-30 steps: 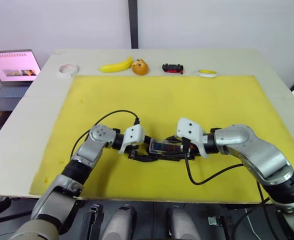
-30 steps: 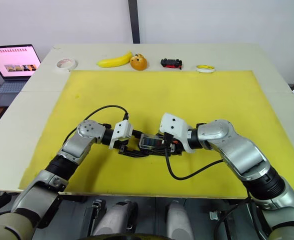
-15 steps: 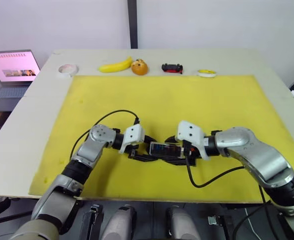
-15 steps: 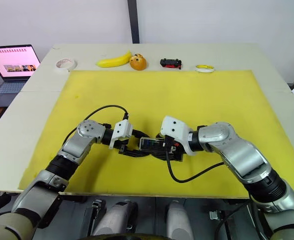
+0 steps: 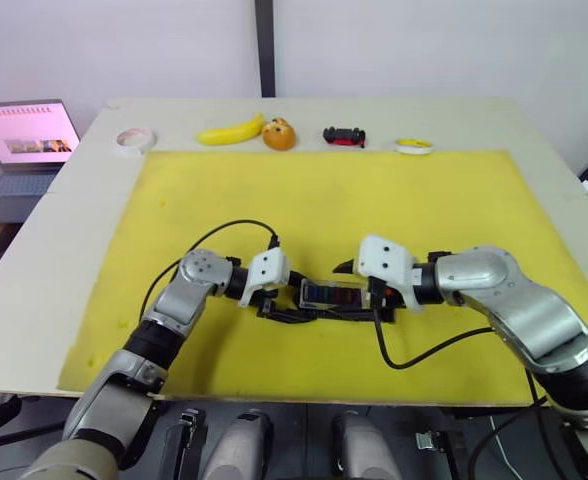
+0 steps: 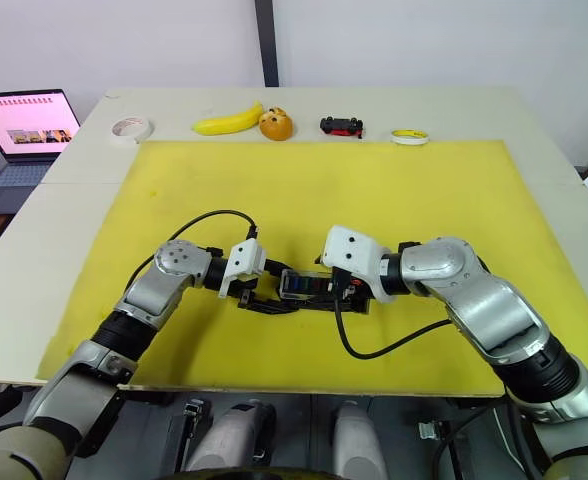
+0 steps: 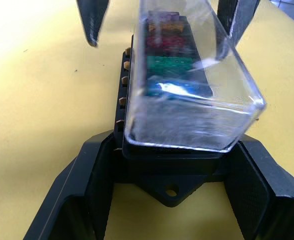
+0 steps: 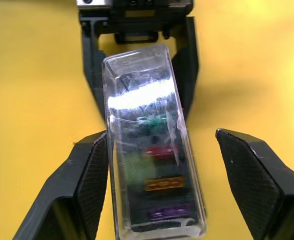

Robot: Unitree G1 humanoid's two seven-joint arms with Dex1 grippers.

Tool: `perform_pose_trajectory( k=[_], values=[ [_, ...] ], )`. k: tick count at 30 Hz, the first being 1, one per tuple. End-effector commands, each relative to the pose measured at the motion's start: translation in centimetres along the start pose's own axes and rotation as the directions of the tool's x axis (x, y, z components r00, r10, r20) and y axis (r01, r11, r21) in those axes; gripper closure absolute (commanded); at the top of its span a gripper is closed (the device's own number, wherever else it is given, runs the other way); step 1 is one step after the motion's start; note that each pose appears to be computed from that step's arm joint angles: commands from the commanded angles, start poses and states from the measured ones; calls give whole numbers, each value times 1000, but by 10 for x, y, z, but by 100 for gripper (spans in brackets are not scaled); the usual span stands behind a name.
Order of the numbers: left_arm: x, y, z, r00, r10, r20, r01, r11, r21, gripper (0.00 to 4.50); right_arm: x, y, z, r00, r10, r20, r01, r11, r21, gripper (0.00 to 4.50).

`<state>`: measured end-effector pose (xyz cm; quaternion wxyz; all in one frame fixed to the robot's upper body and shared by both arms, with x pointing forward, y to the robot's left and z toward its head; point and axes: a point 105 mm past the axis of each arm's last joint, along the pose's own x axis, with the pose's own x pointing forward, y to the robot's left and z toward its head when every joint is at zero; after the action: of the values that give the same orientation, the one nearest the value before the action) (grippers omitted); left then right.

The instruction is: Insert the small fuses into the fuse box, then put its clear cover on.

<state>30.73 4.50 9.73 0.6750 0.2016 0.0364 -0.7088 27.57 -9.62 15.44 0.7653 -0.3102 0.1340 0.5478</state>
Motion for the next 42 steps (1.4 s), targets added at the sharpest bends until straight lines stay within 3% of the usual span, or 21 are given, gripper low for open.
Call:
perform_pose_trajectory(
  k=[1, 10, 14, 16, 19, 21, 24, 25, 30, 37, 42],
  values=[
    [1, 0, 7, 1000, -2, 14, 2, 1000, 23, 195, -9, -4, 15, 999, -38, 17, 40, 994, -101, 96],
    [2, 0, 7, 1000, -3, 16, 3, 1000, 28, 195, -7, -3, 10, 999, -24, 45, 25, 1000, -15, 96],
    [3, 0, 6, 1000, -2, 17, 1, 1000, 28, 195, -15, -7, 28, 964, -26, 264, -4, 994, 111, 96],
    [4, 0, 6, 1000, -1, 17, 1, 1000, 27, 195, -17, -11, 30, 949, -56, 309, 8, 988, 155, 96],
    [4, 0, 5, 1000, 1, 17, -2, 1000, 25, 195, -14, -7, 28, 923, -48, 382, -34, 978, 205, 182],
    [4, 0, 5, 1000, 2, 16, -2, 1000, 25, 195, -9, 0, 24, 922, -24, 386, -58, 978, 200, 280],
    [3, 1, 5, 1000, 4, 16, -4, 1000, 25, 195, -2, 1, 18, 928, -35, 371, -50, 975, 218, 433],
    [3, 1, 5, 1000, 4, 15, -4, 1000, 25, 195, 0, 1, 16, 931, -38, 364, -48, 973, 225, 443],
    [2, 2, 5, 1000, 5, 14, -5, 1000, 24, 195, 7, 7, -2, 956, -22, 293, -53, 968, 246, 443],
    [3, 2, 7, 1000, 7, 15, -7, 1000, 25, 195, 24, 17, -55, 1000, 15, 28, -23, 954, 300, 443],
    [3, 3, 7, 1000, 7, 15, -8, 1000, 28, 195, 29, 19, -61, 999, 22, -25, -11, 925, 380, 443]
  ],
)
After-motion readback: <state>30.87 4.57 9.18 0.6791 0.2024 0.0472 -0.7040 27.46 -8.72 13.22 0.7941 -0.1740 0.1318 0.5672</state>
